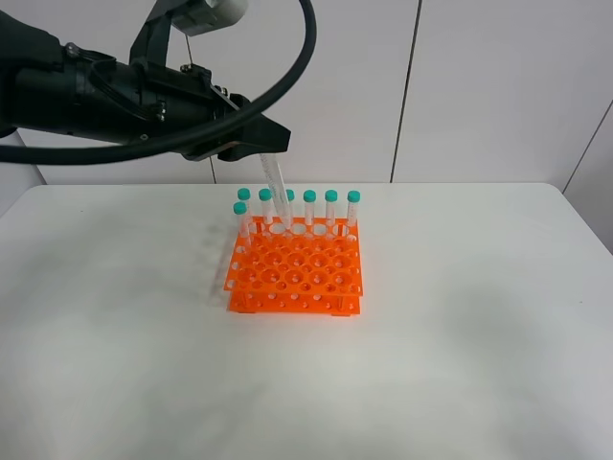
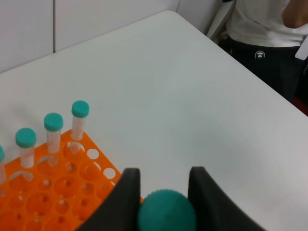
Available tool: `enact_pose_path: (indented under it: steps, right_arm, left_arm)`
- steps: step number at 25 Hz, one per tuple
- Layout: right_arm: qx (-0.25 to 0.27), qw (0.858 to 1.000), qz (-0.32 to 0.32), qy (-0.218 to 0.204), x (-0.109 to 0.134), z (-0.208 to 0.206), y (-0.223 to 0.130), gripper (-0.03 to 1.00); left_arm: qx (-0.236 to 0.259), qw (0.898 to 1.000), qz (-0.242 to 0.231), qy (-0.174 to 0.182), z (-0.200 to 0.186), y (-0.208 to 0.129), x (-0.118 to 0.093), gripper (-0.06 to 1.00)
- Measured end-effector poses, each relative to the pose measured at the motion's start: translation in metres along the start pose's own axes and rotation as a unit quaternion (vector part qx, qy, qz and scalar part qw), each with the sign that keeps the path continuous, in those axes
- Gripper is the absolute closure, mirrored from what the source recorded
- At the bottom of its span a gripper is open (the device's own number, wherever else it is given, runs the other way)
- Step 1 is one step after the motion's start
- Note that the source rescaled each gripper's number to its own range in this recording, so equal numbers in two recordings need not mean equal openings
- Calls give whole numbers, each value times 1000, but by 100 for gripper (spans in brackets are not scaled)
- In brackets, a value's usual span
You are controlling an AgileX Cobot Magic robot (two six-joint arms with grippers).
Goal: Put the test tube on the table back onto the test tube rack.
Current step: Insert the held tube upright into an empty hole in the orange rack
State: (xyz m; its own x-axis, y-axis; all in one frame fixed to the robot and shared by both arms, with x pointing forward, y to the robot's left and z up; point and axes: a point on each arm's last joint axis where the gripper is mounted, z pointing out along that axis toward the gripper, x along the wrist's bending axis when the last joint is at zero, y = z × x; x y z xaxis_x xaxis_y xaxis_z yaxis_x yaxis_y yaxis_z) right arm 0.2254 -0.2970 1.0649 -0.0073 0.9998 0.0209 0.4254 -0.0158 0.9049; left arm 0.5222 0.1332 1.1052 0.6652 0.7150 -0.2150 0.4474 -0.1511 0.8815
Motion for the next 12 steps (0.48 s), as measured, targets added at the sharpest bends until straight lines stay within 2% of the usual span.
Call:
enact_pose_path:
  steps: [12]
  right_arm:
    - [8, 1000, -8, -14, -3, 12, -7, 51]
  left_arm:
    - [1, 1000, 2, 0, 0, 0, 0, 94]
